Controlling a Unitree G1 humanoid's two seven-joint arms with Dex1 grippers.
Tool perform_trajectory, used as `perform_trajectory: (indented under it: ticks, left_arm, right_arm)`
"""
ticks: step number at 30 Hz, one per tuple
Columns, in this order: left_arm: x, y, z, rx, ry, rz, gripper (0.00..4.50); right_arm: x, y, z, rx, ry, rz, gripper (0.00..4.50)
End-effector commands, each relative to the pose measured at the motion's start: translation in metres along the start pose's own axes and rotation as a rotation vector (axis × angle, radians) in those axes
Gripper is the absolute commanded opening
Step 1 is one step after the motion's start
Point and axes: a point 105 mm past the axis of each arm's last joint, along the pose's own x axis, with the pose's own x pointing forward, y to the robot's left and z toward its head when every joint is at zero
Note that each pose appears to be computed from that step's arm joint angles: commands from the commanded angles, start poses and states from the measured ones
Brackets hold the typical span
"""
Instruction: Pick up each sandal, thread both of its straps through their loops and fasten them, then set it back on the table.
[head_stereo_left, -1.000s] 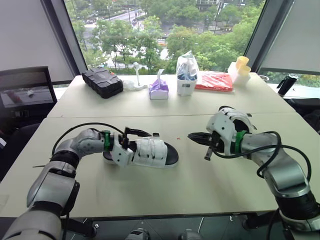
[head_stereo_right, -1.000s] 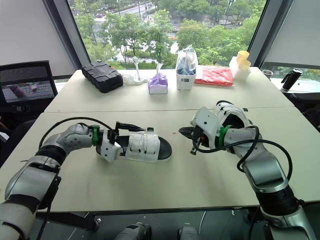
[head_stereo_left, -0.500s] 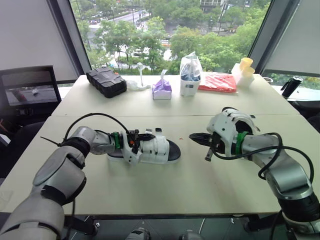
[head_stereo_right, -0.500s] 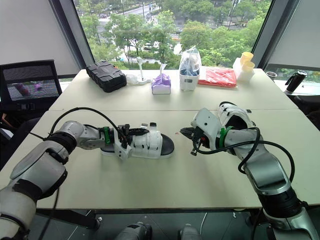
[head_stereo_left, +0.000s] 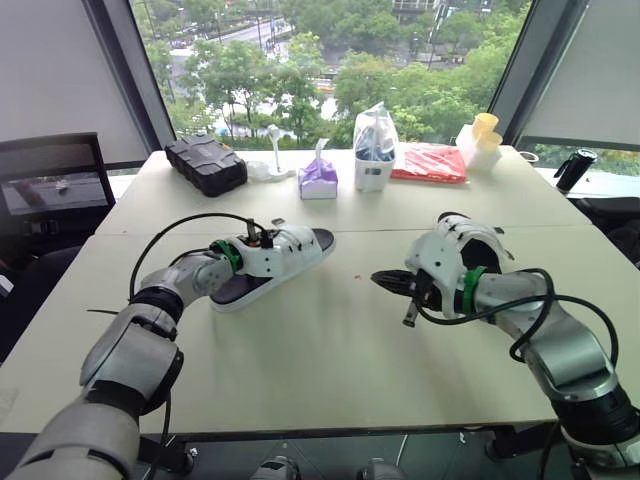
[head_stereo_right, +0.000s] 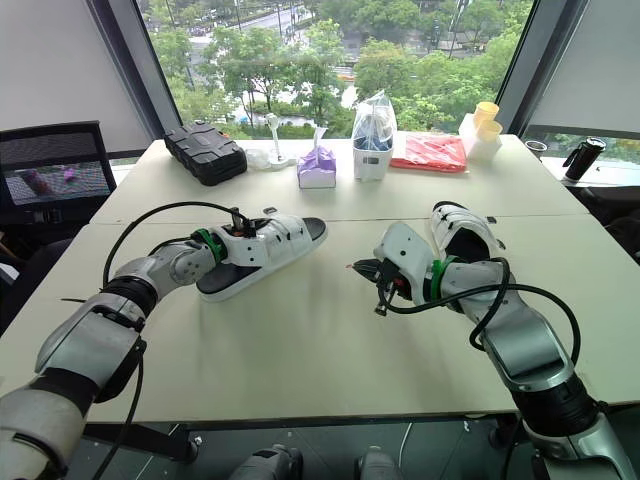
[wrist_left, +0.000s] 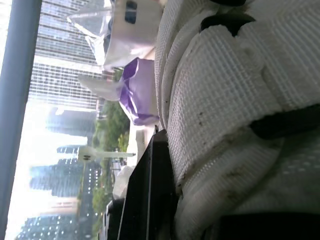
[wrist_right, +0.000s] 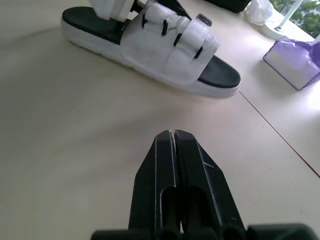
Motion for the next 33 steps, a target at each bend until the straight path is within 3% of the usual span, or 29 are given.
perform_trajectory:
  ticks: [1,7,23,33]
  left_arm:
    - [0.012,0.032,-0.022,-0.009,0.239,0.177,0.07]
    - [0.028,0.023,-0.022,-0.084,0.505,0.206,0.07]
    - [0.058,0.024,0.025,-0.257,0.543,0.19,0.07]
    - [0.064,0.015,0.04,-0.236,0.56,0.108,0.07]
  right_arm:
    - [0.001,0.0,0.011,-0.032,-0.042,-0.003,0.0]
    - [0.004,-0.001,0.011,-0.038,-0.043,0.002,0.0]
    - [0.004,0.002,0.012,-0.042,-0.041,0.005,0.0]
    - [0.005,0.002,0.011,-0.043,-0.036,-0.002,0.0]
